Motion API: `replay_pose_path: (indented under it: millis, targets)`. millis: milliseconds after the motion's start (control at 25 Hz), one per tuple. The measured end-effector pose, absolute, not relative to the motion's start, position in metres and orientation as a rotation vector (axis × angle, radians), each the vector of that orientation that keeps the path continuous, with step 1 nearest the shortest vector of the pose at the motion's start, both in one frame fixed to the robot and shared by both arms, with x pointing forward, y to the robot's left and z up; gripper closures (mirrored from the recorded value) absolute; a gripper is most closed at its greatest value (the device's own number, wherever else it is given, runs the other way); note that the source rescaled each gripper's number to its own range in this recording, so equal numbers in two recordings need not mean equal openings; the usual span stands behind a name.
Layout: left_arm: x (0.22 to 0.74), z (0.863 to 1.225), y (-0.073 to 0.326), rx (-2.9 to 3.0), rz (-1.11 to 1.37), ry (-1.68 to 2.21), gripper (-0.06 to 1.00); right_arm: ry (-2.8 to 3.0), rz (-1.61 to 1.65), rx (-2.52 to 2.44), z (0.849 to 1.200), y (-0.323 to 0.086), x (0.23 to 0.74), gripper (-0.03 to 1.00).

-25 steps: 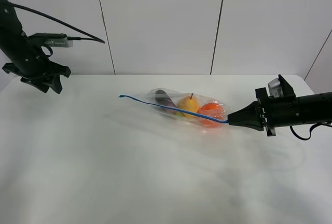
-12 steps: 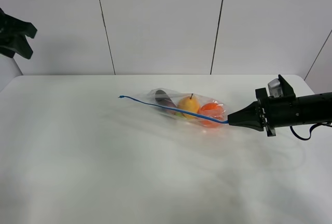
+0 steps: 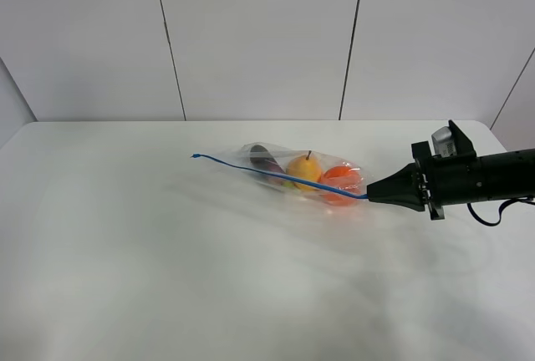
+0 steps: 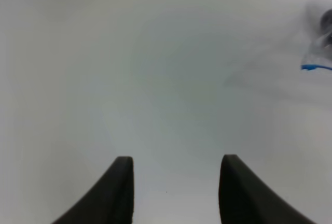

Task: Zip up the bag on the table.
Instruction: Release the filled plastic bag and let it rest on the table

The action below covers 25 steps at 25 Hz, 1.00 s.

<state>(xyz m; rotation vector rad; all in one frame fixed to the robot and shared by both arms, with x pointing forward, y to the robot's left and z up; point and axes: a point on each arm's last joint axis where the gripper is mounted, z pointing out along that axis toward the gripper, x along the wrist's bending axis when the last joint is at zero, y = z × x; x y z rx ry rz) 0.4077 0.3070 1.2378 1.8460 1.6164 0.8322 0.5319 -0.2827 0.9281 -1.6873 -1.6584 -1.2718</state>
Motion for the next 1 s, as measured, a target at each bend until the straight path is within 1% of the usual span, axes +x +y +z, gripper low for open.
replay_pose_path:
  millis: [160,400,440,600,760,800,1000]
  targets:
    - [0.355,1.235,0.304,1.794,0.898,1.567,0.33,-1.656,-1.274,-1.688,0.928,-0.283,0.532,0.97]
    - [0.287,1.205,0.3,1.725,0.947,1.534,0.33,-1.656,-1.274,-1.688,0.928,-0.283,0.532,0.97]
    - [0.287,1.205,0.3,1.725,0.947,1.534,0.33,-1.656,-1.274,-1.688,0.928,-0.283,0.532,0.97]
    - [0.257,1.178,0.298,1.669,0.952,1.541,0.33,-1.656,-1.274,-1.688,0.928,-0.283,0.532,0.97]
    - [0.237,1.152,0.297,1.642,0.96,1.536,0.33,-1.655,-1.274,-1.689,0.928,-0.283,0.532,0.97]
    - [0.23,1.14,0.297,1.633,0.961,1.537,0.33,-1.655,-1.274,-1.689,0.928,-0.283,0.532,0.97]
    - [0.223,1.103,0.296,1.618,0.926,1.575,0.33,-1.655,-1.274,-1.689,0.928,-0.283,0.532,0.97]
